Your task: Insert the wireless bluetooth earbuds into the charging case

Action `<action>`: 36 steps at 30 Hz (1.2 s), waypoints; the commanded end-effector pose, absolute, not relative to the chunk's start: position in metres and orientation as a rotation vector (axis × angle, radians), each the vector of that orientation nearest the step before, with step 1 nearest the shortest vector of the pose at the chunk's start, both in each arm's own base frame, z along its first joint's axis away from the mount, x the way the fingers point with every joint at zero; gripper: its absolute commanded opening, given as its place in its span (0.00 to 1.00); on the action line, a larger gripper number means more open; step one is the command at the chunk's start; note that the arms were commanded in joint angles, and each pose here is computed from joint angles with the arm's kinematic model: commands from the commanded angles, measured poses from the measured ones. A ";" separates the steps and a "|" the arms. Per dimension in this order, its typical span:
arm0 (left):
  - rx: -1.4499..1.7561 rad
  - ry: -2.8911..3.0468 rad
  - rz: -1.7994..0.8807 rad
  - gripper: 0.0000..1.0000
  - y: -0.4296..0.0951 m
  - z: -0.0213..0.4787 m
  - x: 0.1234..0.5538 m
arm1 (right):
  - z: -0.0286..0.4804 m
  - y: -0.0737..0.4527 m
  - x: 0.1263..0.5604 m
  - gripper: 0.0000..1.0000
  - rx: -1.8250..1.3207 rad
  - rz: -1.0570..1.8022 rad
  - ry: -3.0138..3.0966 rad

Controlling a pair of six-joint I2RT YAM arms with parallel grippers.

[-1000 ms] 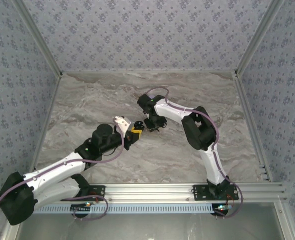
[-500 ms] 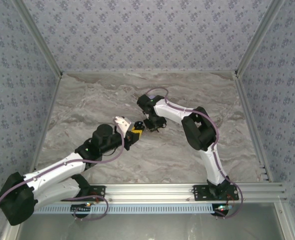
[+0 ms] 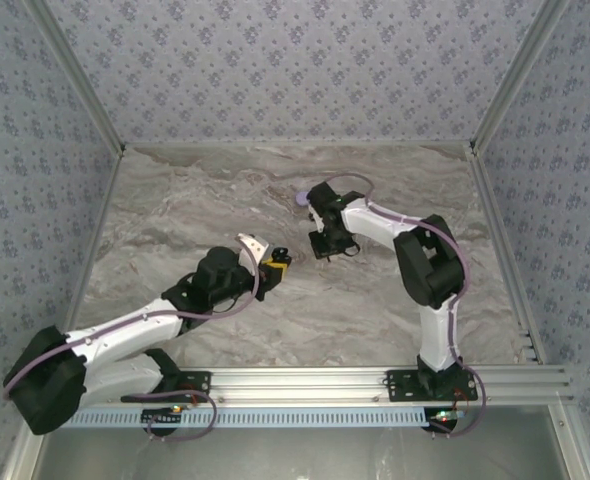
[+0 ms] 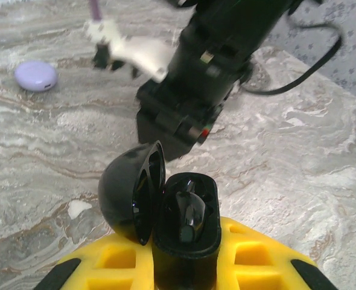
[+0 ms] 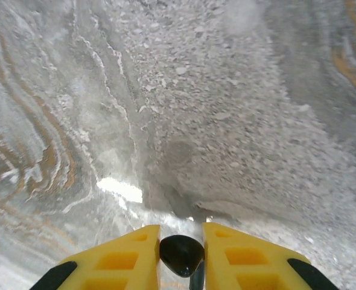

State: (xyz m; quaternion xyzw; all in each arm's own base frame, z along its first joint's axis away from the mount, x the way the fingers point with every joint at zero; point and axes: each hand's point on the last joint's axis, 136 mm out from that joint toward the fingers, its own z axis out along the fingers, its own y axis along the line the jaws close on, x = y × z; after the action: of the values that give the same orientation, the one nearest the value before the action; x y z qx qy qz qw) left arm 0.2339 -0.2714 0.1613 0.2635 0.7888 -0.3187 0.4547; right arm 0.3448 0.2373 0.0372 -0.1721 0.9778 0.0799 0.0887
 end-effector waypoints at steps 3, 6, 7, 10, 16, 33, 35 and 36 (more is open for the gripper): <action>0.536 1.929 -0.785 0.08 -0.279 0.177 0.255 | 0.075 0.243 0.347 0.23 -0.441 0.445 2.799; 0.503 1.951 -0.764 0.07 -0.278 0.170 0.260 | 0.091 0.243 0.350 0.23 -0.430 0.500 2.737; 0.498 1.956 -0.762 0.08 -0.279 0.168 0.261 | 0.096 0.243 0.348 0.23 -0.430 0.514 2.722; 0.481 1.966 -0.762 0.08 -0.280 0.164 0.264 | 0.113 0.246 0.345 0.23 -0.437 0.574 2.675; 0.459 1.964 -0.810 0.08 -0.289 0.159 0.268 | 0.148 0.253 0.339 0.23 -0.456 0.684 2.575; 0.474 1.780 -1.132 0.07 -0.338 0.179 0.270 | 0.226 0.268 0.318 0.24 -0.531 0.881 2.324; 0.475 1.759 -1.156 0.07 -0.342 0.183 0.270 | 0.230 0.268 0.317 0.25 -0.534 0.889 2.302; 0.476 1.746 -1.167 0.07 -0.343 0.186 0.270 | 0.236 0.268 0.316 0.25 -0.538 0.897 2.282</action>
State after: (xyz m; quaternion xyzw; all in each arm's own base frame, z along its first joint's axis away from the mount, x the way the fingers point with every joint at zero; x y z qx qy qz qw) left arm 0.2698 -0.3269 0.1430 0.1891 0.7668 -0.4242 0.4430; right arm 0.3222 0.2624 0.2185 -0.1963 0.8811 0.3148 0.2933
